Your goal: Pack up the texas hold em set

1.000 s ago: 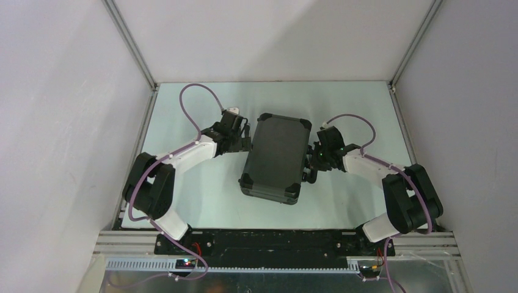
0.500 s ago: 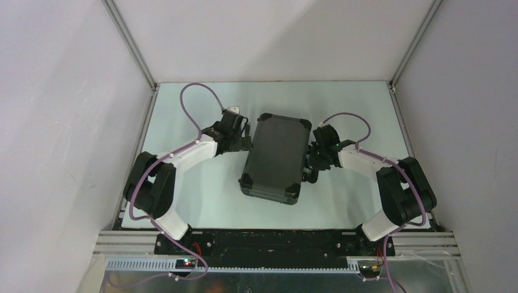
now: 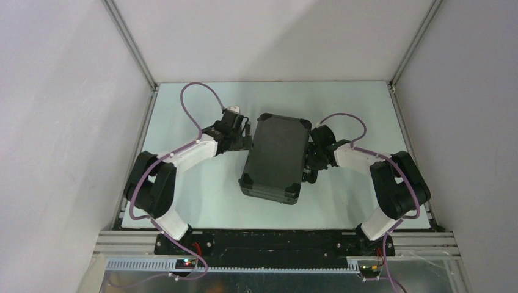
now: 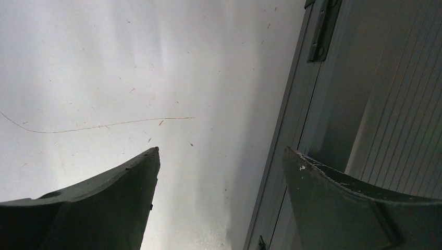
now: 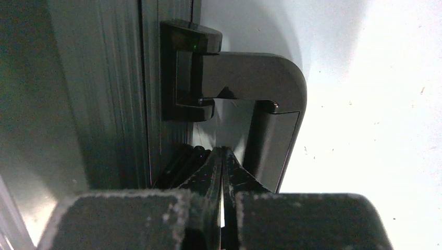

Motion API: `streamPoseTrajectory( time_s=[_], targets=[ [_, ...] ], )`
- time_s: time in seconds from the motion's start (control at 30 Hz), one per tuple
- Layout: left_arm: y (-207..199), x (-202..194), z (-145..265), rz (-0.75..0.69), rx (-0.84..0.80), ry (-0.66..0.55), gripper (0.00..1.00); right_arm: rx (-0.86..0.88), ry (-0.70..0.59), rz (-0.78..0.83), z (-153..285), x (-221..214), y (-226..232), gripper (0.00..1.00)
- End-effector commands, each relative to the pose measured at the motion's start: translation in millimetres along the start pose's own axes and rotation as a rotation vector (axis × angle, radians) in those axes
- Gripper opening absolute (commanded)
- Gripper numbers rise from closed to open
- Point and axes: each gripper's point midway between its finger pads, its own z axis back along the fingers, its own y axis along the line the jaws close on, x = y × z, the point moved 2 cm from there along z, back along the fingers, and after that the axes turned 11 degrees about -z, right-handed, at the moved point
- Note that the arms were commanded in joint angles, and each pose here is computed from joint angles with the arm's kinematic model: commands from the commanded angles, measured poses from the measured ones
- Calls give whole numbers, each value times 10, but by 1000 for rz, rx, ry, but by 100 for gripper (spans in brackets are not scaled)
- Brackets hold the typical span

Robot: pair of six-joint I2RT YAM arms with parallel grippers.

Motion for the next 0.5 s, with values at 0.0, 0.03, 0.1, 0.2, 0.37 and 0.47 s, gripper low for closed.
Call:
streamPoseTrajectory(
  time_s=[0.0,0.03,0.1,0.2,0.37,0.47],
  targets=[
    [-579,-19,79,-52,-210,8,93,7,-61,19,5,82,95,0],
    [-571,-20,79,-51,-206,7,93,19,-95,19,95,149,126,0],
    [-524,-10,96,-43,-180,-4,93,16,-161,21,257,266,132,0],
    [-417,38,162,-26,-128,-41,93,22,-286,14,564,482,145,0],
    [-290,132,339,16,-81,-106,94,31,-406,10,929,657,126,0],
    [-221,171,473,39,-64,-147,94,41,-455,-3,1131,683,87,0]
  ],
)
